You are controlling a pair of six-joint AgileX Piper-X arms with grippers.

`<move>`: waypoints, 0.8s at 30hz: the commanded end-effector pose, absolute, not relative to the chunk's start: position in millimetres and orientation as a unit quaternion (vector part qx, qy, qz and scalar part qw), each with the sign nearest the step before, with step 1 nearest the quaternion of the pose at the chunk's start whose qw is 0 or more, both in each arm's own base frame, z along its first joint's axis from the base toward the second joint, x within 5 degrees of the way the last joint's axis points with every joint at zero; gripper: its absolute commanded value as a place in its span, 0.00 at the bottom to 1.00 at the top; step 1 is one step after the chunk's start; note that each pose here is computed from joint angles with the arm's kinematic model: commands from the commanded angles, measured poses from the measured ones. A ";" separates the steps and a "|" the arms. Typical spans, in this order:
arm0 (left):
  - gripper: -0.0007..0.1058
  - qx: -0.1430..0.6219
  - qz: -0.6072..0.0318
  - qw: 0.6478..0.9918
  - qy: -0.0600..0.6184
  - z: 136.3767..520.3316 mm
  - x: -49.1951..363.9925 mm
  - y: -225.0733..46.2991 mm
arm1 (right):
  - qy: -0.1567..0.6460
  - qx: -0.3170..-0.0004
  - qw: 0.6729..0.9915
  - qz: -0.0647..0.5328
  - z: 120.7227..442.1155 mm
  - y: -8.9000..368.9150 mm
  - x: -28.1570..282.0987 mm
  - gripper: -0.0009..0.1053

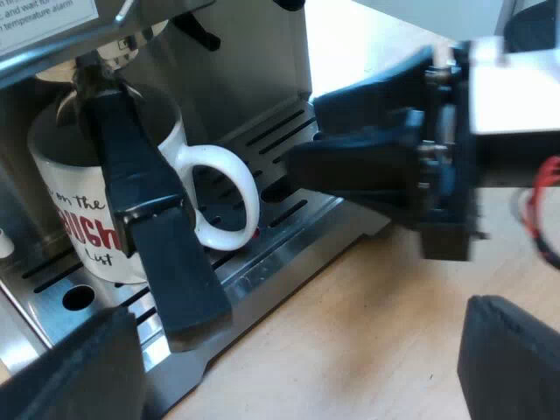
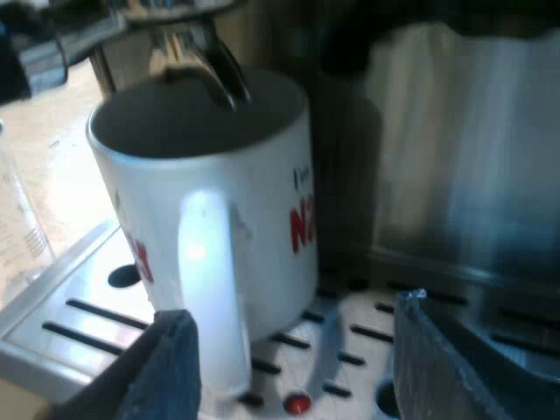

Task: Place mug into machine

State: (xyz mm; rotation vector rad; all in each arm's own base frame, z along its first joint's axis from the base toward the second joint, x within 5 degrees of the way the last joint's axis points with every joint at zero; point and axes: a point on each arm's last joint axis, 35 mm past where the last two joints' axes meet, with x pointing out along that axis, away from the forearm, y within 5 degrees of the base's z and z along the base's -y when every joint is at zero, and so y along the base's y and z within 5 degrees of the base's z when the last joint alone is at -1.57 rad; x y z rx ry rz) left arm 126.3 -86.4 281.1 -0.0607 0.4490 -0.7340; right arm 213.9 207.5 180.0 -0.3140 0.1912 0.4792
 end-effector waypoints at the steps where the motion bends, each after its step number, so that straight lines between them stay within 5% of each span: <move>1: 0.85 -0.029 -0.359 0.910 0.205 284.5 126.1 -87.0 | 0.074 -0.144 0.957 0.240 191.0 203.7 199.6 0.49; 17: 0.85 -0.033 -0.371 0.907 0.196 288.4 123.0 -86.1 | 0.068 -0.164 0.937 0.301 235.8 201.0 133.9 0.49; 24: 0.85 -0.042 -0.386 0.909 0.154 301.3 109.3 -78.4 | 0.045 -0.155 0.945 0.285 257.5 191.0 114.9 0.49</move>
